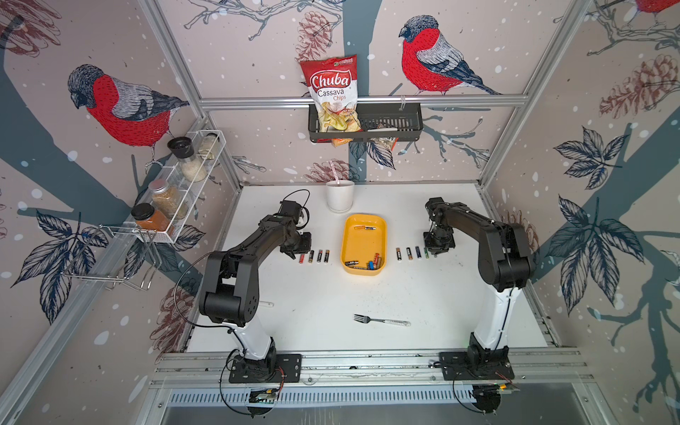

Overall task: Take the batteries out of the storage box
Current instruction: Place the battery at the center of the board, then pick up the battery from the storage box.

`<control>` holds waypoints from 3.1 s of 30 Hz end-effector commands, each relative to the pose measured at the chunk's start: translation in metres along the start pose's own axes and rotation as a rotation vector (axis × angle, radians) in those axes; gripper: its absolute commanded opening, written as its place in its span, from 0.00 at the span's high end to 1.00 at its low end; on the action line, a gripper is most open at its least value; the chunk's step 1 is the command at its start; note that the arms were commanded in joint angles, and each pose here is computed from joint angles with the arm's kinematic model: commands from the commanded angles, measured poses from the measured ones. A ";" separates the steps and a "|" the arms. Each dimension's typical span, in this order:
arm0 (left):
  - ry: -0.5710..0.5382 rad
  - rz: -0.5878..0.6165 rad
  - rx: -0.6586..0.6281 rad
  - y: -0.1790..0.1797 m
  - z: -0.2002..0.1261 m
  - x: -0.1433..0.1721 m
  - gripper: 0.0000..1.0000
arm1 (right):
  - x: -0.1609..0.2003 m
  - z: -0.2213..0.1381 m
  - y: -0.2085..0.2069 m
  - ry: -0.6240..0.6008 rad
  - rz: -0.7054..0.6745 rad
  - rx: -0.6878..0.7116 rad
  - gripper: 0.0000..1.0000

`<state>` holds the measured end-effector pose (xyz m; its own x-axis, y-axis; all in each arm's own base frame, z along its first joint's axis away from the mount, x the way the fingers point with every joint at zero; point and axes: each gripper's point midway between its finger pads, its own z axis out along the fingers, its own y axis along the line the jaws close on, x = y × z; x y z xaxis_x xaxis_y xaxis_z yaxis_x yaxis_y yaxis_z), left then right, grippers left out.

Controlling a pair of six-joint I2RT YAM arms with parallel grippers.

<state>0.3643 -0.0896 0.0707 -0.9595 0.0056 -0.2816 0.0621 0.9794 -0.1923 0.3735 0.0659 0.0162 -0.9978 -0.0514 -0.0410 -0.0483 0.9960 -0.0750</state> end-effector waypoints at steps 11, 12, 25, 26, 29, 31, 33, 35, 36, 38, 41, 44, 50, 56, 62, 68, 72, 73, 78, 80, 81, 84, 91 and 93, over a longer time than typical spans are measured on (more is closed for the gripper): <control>-0.005 -0.006 -0.005 -0.002 -0.005 -0.003 0.70 | 0.000 -0.002 -0.002 -0.002 0.004 0.007 0.74; -0.005 -0.004 -0.004 -0.003 -0.006 -0.003 0.70 | 0.000 -0.002 -0.002 -0.001 0.004 0.008 0.74; -0.025 0.013 -0.005 -0.013 -0.012 -0.011 0.70 | 0.001 -0.006 -0.002 -0.003 0.010 0.009 0.73; -0.032 0.018 -0.006 -0.016 -0.015 -0.014 0.70 | 0.001 -0.007 -0.002 -0.007 0.010 0.009 0.73; -0.054 0.033 0.004 -0.028 -0.023 -0.022 0.70 | 0.000 -0.009 -0.001 -0.009 0.011 0.007 0.73; -0.068 0.050 0.013 -0.039 -0.027 -0.027 0.70 | 0.000 -0.011 -0.001 -0.012 0.012 0.009 0.73; -0.080 0.067 0.019 -0.050 -0.031 -0.031 0.70 | -0.002 -0.014 -0.002 -0.021 0.017 0.012 0.73; -0.088 0.085 0.037 -0.064 -0.033 -0.035 0.70 | -0.002 -0.017 -0.001 -0.024 0.020 0.014 0.73; -0.093 0.095 0.044 -0.071 -0.034 -0.037 0.70 | -0.002 -0.018 0.000 -0.026 0.020 0.015 0.73; -0.100 0.117 0.052 -0.086 -0.035 -0.039 0.69 | -0.003 -0.022 0.001 -0.035 0.020 0.015 0.73; -0.108 0.136 0.073 -0.105 -0.035 -0.042 0.69 | -0.004 -0.026 0.004 -0.039 0.015 0.010 0.73; -0.109 0.168 0.096 -0.129 -0.032 -0.039 0.69 | -0.006 -0.031 0.007 -0.046 0.013 0.008 0.72; -0.082 0.218 0.157 -0.178 -0.007 -0.020 0.69 | -0.016 -0.050 0.016 -0.085 0.009 -0.022 0.72; -0.053 0.266 0.203 -0.222 0.018 -0.003 0.69 | -0.019 -0.059 0.018 -0.099 0.004 -0.031 0.72; -0.026 0.283 0.226 -0.239 0.037 0.005 0.69 | -0.019 -0.063 0.017 -0.104 0.001 -0.034 0.72; 0.000 0.300 0.231 -0.250 0.052 0.010 0.69 | -0.020 -0.064 0.019 -0.107 -0.002 -0.042 0.72; 0.015 0.307 0.230 -0.254 0.061 0.012 0.69 | -0.019 -0.064 0.019 -0.104 -0.005 -0.043 0.72; 0.020 0.310 0.223 -0.254 0.064 0.013 0.69 | -0.019 -0.064 0.018 -0.105 -0.005 -0.043 0.72; 0.040 0.324 0.205 -0.255 0.075 0.018 0.70 | -0.019 -0.064 0.017 -0.103 -0.005 -0.042 0.72; 0.043 0.330 0.202 -0.257 0.077 0.019 0.70 | -0.019 -0.064 0.016 -0.102 -0.004 -0.041 0.72; 0.045 0.331 0.198 -0.256 0.079 0.020 0.70 | -0.019 -0.064 0.016 -0.102 -0.005 -0.042 0.72; 0.049 0.341 0.161 -0.252 0.082 0.020 0.70 | -0.019 -0.064 0.016 -0.102 -0.006 -0.042 0.72; 0.061 0.376 0.014 -0.233 0.091 0.021 0.73 | -0.021 -0.064 0.017 -0.104 -0.006 -0.043 0.72; 0.065 0.376 0.004 -0.232 0.092 0.021 0.74 | -0.021 -0.065 0.017 -0.107 -0.006 -0.043 0.72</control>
<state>0.3597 -0.3503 0.0316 -0.8814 0.3497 -0.3176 0.4145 0.8951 -0.1646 0.3921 0.0869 0.0760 -0.9873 -0.0587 -0.1480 -0.0535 0.9978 -0.0385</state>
